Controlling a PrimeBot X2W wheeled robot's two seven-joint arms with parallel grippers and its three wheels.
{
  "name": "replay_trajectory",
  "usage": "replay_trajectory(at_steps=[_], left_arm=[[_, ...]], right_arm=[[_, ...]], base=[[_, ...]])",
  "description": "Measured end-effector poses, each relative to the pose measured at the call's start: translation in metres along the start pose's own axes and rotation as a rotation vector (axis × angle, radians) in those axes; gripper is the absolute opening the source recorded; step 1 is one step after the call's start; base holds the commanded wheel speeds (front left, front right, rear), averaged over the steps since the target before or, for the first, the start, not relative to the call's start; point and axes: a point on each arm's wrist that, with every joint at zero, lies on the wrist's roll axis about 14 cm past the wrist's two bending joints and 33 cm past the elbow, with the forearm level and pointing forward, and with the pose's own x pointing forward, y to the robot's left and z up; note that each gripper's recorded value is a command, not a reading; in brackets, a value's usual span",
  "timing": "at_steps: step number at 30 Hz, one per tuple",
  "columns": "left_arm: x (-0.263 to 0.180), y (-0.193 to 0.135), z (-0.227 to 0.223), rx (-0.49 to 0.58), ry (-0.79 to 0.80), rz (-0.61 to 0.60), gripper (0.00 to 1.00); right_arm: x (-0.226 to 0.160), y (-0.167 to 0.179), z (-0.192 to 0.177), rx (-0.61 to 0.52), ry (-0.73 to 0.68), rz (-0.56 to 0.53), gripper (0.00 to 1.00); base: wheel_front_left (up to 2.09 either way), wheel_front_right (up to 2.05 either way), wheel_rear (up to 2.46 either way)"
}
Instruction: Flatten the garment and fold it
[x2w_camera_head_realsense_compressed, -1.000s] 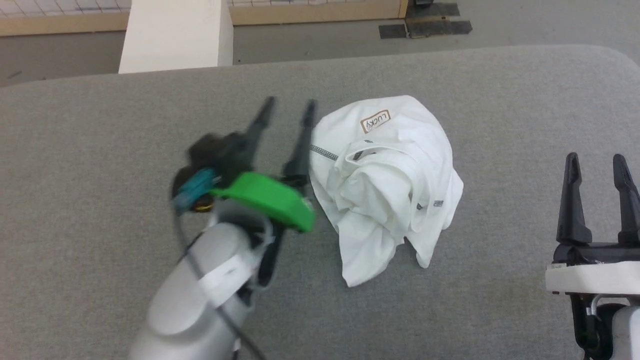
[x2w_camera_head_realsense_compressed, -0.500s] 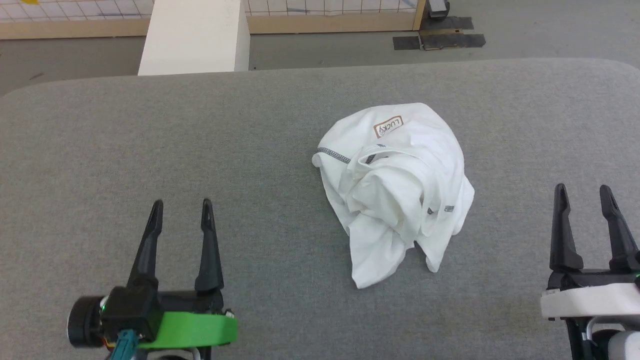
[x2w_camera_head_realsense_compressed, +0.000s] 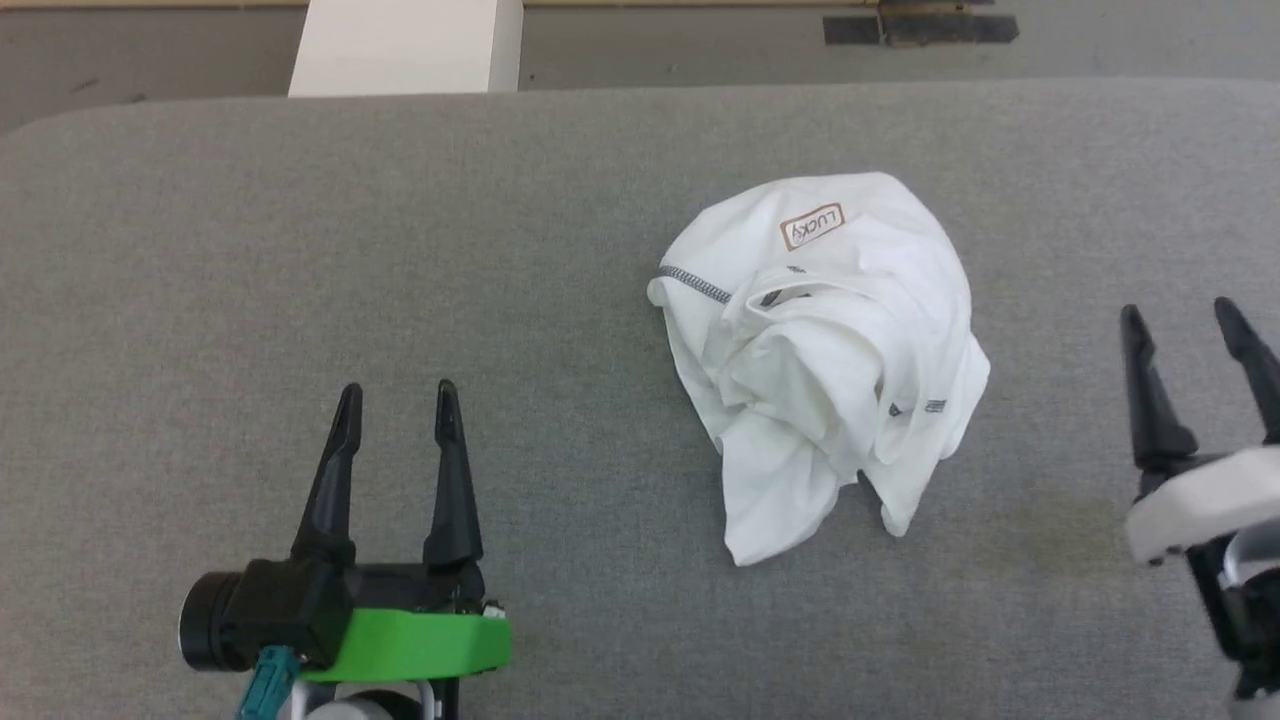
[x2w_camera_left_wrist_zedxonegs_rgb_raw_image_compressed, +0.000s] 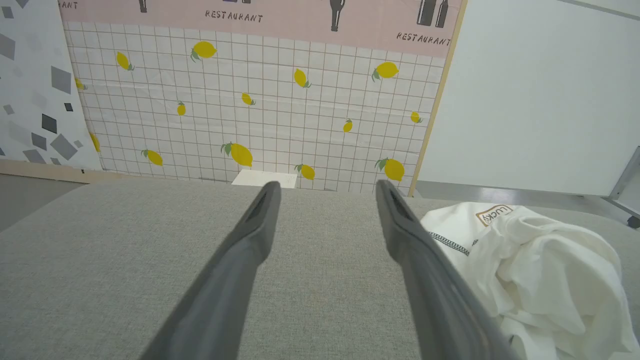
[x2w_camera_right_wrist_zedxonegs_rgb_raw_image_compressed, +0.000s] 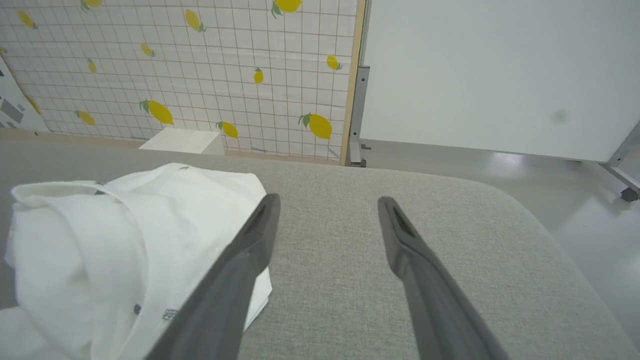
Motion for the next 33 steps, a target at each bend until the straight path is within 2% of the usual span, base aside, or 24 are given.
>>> replay_trajectory(at_steps=[5, 11, 16, 22, 23, 24, 25, 29, 33], left_arm=[[0.008, 0.001, -0.015, -0.013, 0.03, 0.007, 1.0], [0.014, 0.006, -0.029, 0.004, 0.061, 0.015, 1.0], [0.014, 0.015, -0.036, 0.018, 0.082, 0.038, 1.0], [0.012, 0.023, -0.039, 0.032, 0.097, 0.062, 1.0], [0.011, 0.024, -0.04, 0.034, 0.1, 0.065, 1.0], [0.01, 0.025, -0.04, 0.036, 0.102, 0.068, 1.0], [0.009, 0.026, -0.04, 0.038, 0.102, 0.072, 1.0], [0.008, 0.031, -0.034, 0.047, 0.089, 0.091, 1.0], [0.005, 0.033, -0.022, 0.047, 0.058, 0.097, 1.0]], right_arm=[[0.018, 0.009, -0.039, -0.039, 0.231, 0.102, 1.0], [0.024, 0.029, -0.085, -0.082, 0.432, 0.231, 1.0], [0.028, 0.051, -0.11, -0.091, 0.51, 0.317, 1.0], [0.036, 0.068, -0.138, -0.099, 0.579, 0.368, 1.0], [0.038, 0.07, -0.14, -0.101, 0.58, 0.373, 0.67], [0.041, 0.071, -0.14, -0.099, 0.575, 0.375, 0.14], [0.044, 0.073, -0.14, -0.097, 0.569, 0.376, 0.0], [0.049, 0.076, -0.129, -0.093, 0.527, 0.379, 0.0], [0.069, 0.051, -0.076, -0.125, 0.368, 0.304, 0.0]], base=[[0.0, 0.0, 0.0], [0.0, 0.0, 0.0], [0.0, 0.0, 0.0], [0.0, 0.0, 0.0], [0.0, 0.0, 0.0], [0.0, 0.0, 0.0], [0.0, 0.0, 0.0], [0.0, 0.0, 0.0], [0.0, 0.0, 0.0]])
